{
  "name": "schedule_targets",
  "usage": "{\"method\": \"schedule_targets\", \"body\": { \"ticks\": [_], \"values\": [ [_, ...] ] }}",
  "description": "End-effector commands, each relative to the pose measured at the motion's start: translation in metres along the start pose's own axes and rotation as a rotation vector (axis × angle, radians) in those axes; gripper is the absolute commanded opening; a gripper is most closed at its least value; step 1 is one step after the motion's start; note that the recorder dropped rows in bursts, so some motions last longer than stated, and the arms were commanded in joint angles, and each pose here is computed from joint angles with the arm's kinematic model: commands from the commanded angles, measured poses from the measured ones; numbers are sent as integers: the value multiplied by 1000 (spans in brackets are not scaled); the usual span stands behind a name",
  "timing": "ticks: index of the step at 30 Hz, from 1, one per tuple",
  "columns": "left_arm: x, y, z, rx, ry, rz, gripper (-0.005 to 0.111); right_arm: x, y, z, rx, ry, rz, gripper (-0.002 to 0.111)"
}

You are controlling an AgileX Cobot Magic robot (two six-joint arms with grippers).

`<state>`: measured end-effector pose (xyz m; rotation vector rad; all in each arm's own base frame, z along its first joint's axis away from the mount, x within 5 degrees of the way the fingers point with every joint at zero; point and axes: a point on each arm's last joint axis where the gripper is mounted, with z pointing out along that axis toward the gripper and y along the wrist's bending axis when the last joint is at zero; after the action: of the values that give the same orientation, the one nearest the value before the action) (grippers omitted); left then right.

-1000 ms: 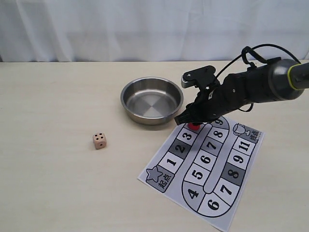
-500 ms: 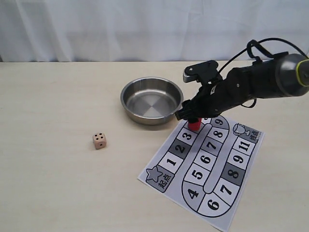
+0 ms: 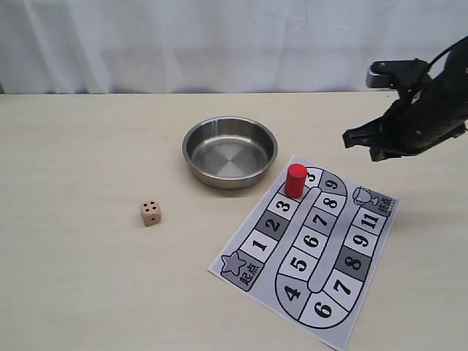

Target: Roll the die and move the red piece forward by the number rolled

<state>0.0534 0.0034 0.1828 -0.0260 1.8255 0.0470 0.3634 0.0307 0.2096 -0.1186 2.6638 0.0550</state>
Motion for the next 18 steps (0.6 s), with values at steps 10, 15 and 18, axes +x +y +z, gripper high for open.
{"method": "schedule_targets", "body": {
  "ticks": [10, 15, 18],
  "values": [
    [-1, 0, 0, 1, -12, -7, 0, 11, -32, -19, 18, 98, 27, 4],
    [-1, 0, 0, 1, -12, -7, 0, 15, -30, -52, 20, 48, 19, 4],
    [-1, 0, 0, 1, -12, -7, 0, 20, -27, -83, 27, -26, -3, 4]
  ]
}}
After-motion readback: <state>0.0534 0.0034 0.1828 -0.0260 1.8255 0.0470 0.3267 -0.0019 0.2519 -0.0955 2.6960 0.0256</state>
